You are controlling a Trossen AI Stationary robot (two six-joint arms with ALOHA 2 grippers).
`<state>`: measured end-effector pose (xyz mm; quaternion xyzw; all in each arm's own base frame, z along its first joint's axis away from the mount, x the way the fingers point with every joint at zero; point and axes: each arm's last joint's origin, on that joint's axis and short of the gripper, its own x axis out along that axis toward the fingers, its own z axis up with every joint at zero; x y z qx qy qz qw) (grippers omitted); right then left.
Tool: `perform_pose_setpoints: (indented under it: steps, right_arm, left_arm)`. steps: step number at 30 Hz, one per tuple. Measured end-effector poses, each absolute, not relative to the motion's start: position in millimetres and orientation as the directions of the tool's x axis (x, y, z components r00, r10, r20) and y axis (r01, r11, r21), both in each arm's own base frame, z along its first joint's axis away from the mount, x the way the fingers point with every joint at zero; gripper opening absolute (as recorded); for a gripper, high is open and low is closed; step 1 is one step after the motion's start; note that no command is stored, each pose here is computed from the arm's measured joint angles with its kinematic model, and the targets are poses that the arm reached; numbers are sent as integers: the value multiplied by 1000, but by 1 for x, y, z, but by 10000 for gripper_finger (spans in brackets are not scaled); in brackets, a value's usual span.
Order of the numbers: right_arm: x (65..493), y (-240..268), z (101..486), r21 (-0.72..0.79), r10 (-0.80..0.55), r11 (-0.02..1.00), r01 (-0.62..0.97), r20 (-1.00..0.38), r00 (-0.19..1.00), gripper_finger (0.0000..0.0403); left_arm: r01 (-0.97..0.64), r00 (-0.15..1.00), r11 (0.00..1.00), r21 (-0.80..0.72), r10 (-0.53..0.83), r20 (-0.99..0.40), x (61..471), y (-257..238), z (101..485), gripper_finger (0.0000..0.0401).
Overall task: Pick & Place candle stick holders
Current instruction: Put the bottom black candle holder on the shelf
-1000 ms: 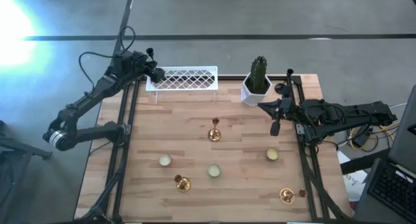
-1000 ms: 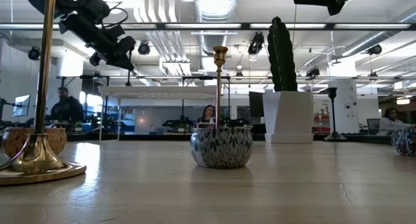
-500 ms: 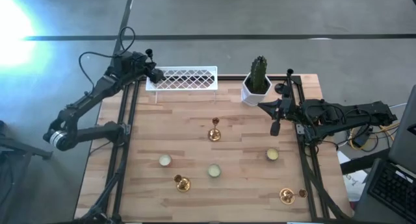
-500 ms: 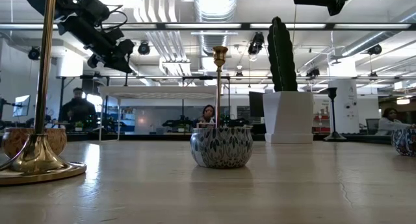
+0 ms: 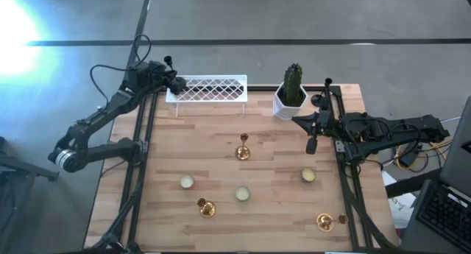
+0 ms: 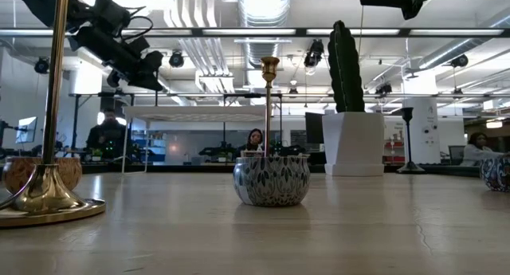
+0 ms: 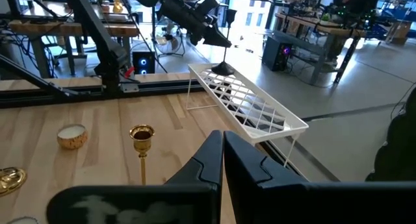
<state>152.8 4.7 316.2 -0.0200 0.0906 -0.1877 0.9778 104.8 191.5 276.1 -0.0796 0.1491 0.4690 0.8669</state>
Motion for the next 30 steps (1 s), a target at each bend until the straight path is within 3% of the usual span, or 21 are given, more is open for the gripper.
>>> perform_pose_setpoints:
  steps: [23,30]
  right_arm:
    - [153,5,316,-67,-370,929,364,-170,913,8]
    - [153,5,316,-67,-370,929,364,-170,913,8]
  left_arm:
    - [-851,474,522,53,807,-352,100,186,285,21]
    - [-870,443,490,44,819,-365,99,186,282,114]
